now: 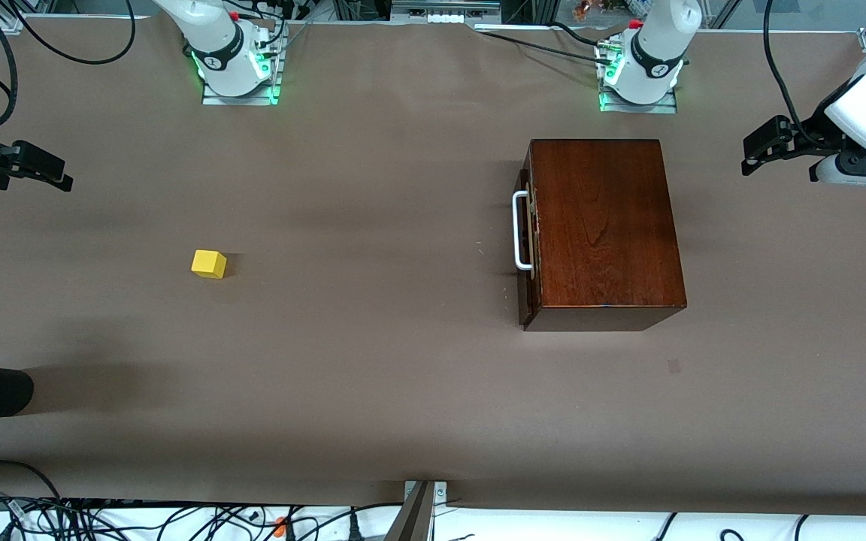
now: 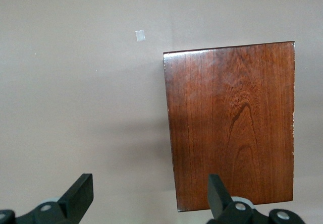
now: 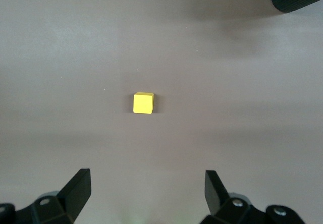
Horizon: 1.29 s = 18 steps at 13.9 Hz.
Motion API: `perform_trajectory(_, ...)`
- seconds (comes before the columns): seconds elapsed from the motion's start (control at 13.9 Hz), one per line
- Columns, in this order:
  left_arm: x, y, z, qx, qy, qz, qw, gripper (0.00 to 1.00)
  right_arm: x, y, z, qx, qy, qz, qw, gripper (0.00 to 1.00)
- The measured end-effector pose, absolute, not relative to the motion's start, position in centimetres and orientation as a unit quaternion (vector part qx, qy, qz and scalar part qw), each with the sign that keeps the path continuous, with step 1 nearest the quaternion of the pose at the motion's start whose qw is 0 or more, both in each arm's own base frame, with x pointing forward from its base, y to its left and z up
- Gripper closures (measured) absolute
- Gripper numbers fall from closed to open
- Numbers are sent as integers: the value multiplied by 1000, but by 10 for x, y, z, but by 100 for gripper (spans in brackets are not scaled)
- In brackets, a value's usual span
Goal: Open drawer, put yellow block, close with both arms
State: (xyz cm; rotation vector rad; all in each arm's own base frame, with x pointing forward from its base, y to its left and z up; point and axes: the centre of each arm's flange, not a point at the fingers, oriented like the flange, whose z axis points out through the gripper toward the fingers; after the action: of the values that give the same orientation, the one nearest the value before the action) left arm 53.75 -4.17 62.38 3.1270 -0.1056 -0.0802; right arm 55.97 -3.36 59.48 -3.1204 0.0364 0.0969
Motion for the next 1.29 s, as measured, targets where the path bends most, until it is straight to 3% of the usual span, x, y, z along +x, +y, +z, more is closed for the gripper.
perform_trajectory(0.79,540,-63,625,1000,-24,-10,6,0,560,-34,595,-999,12,31,10,0)
perform_trajectory(1.29,485,-281,600,1000,13,-20,-4,0,560,-35,595,-999,13,31,10,0)
